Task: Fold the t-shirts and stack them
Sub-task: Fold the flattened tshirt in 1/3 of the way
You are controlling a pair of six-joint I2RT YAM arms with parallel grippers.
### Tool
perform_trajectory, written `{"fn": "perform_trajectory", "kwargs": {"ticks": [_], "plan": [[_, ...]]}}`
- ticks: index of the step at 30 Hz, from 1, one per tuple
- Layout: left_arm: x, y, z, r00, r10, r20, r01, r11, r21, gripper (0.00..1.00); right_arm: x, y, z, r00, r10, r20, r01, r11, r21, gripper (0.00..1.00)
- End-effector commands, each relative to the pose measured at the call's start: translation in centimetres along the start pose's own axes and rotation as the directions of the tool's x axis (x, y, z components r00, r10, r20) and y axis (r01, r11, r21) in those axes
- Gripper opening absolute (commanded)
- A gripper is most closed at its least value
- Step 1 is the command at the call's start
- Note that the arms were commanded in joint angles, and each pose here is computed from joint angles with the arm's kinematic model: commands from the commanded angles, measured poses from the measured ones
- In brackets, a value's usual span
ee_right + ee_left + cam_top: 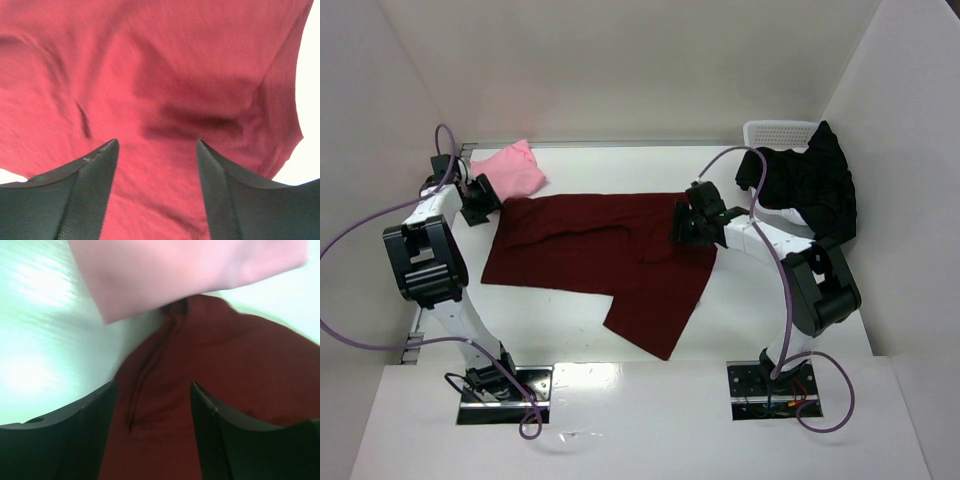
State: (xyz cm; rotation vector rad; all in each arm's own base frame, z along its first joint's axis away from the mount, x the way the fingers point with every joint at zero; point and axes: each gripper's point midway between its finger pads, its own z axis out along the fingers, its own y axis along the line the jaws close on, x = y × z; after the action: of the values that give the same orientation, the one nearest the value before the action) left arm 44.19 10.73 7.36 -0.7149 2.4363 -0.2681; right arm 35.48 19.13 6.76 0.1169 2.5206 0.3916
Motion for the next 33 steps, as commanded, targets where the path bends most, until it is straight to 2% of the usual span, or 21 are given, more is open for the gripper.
{"fn": "perform_trajectory", "kwargs": {"ticks": [1,2,4,7,9,13,21,24,27,33], "plan": [[-2.4,-1.4,-4.5,0.993,0.053,0.106,-0.056,0.998,0.024,0.69,3.0,-0.7,-0.4,0.995,0.052,-0.088,-0.053,0.999,-0.001,0.67],[-2.4,-1.9,-5.3,0.992,0.056,0.117,-0.062,0.997,0.042,0.72,3.6,-1.1,-0.1,0.993,0.053,-0.103,-0.053,0.999,0.009,0.62],[-2.1,-2.1,-5.7,0.991,0.057,0.117,-0.064,0.997,0.054,0.73,3.9,-1.2,0.1,0.993,0.063,-0.104,-0.062,0.998,0.011,0.59],[-0.5,-1.8,-5.8,0.994,0.053,0.093,-0.058,0.997,0.057,0.73,4.5,-1.4,0.1,0.991,0.063,-0.119,-0.062,0.998,0.01,0.51],[1.0,-1.4,-6.0,0.997,0.039,0.071,-0.043,0.998,0.053,0.73,4.9,-1.6,0.2,0.99,0.064,-0.128,-0.062,0.998,0.016,0.42],[1.6,-1.9,-7.0,0.995,0.035,0.091,-0.043,0.996,0.078,0.73,6.2,-2.4,0.5,0.986,0.057,-0.157,-0.052,0.998,0.034,0.32],[1.7,-2.8,-9.4,0.99,0.038,0.137,-0.053,0.993,0.109,0.74,6.6,-5.1,1.1,0.986,0.024,-0.167,0.004,0.986,0.165,0.11],[2.1,-2.9,-9.9,0.989,0.03,0.145,-0.047,0.993,0.112,0.74,7.6,-6.5,1.4,0.976,0.018,-0.215,0.032,0.973,0.229,0.02],[2.3,-3.0,-10.5,0.988,0.031,0.149,-0.048,0.992,0.113,0.74,7.3,-7.1,1.5,0.979,0.014,-0.204,0.041,0.964,0.264,0.0],[2.7,-3.1,-11.3,0.988,0.032,0.153,-0.05,0.992,0.114,0.76,6.2,-9.5,0.5,0.976,0.109,-0.186,-0.049,0.953,0.299,0.0]]}}
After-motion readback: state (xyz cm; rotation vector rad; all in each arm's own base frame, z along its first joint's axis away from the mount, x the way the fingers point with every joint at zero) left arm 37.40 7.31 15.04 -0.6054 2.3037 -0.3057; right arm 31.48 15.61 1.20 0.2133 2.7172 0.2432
